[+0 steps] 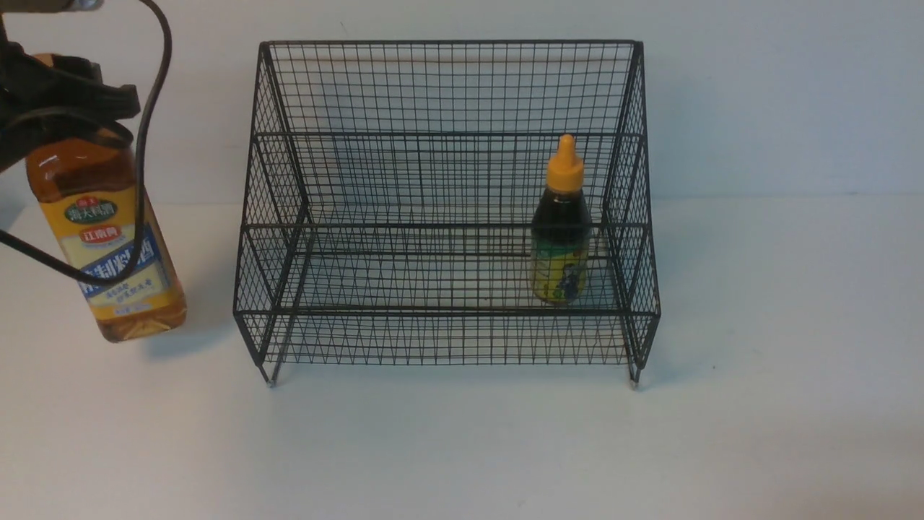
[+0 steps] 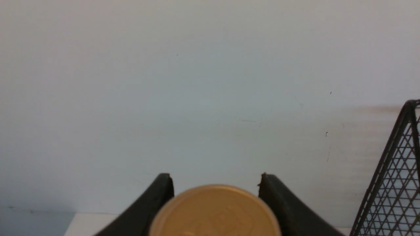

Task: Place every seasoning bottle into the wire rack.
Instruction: Use the left arm to put the condiment bottle back on the shelf

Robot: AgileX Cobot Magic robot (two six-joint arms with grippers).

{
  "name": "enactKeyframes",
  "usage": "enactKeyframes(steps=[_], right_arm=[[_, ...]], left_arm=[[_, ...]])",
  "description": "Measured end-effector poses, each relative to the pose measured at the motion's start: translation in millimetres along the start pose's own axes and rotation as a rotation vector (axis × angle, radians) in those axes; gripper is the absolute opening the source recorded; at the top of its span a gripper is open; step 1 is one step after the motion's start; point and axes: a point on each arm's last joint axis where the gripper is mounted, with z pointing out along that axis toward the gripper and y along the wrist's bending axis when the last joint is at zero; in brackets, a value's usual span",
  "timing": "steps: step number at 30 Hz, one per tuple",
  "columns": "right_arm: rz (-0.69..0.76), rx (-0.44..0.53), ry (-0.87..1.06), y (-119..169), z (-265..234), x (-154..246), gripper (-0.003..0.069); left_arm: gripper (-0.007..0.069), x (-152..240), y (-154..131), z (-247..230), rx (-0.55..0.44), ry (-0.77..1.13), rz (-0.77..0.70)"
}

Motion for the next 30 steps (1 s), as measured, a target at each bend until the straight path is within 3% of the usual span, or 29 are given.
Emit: enactKeyframes(steps=[8, 13, 19, 23, 30], right_arm=[[0.000, 0.000, 0.000, 0, 0, 0, -0.0015], [0.002, -0.001, 0.000, 0, 0, 0, -0.0015], [0.003, -0.001, 0.000, 0, 0, 0, -0.0015], [0.003, -0.001, 0.000, 0, 0, 0, -0.0015], [0.003, -0.001, 0.000, 0, 0, 0, -0.0015]], left_arm=[[0.0302, -25, -4, -31, 0.030, -0.048, 0.002], [0.0302, -62, -20, -74, 0.095, -0.170, 0.087], [0.0302, -98, -36, -107, 0.170, -0.259, 0.081], [0.0302, -115, -61, -127, 0.280, -0.319, 0.063], [0.0302, -101, -108, -120, 0.438, -0.239, 0.050]])
